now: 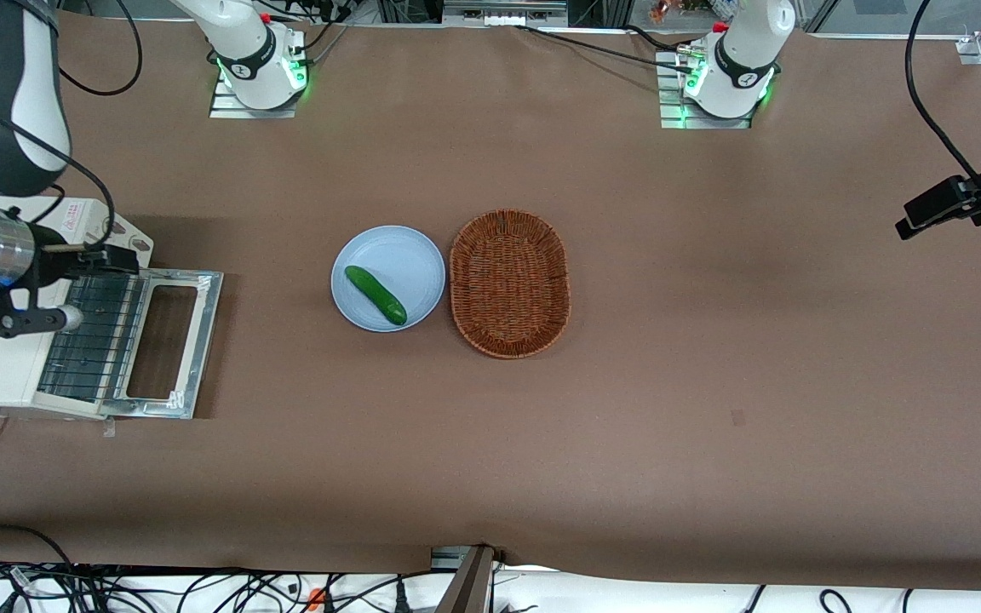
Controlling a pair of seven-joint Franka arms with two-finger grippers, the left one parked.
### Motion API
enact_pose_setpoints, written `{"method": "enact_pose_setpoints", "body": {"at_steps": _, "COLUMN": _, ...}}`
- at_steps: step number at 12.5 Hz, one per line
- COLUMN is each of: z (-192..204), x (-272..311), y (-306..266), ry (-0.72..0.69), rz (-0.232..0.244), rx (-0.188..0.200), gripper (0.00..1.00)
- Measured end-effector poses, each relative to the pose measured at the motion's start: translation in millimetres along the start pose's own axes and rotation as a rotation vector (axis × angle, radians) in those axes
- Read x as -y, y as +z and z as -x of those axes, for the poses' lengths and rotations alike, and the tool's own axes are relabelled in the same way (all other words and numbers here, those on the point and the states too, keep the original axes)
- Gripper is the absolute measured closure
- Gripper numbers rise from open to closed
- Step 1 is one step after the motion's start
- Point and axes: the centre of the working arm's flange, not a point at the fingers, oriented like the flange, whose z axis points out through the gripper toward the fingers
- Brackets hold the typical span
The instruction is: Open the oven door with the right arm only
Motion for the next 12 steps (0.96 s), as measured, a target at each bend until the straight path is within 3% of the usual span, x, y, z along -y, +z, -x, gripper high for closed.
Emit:
{"method": "enact_pose_setpoints", "body": {"at_steps": 2, "z": 17, "x": -17, "y": -17, "ry": 0.01, "rz": -0.003, "rx": -0.008, "gripper": 0.0}}
{"method": "enact_pose_setpoints", "body": {"at_steps": 12, "z": 85, "x": -48, "y": -87, "ry": 0.024, "rz": -0.028, "rx": -0.106, "gripper": 0.0}}
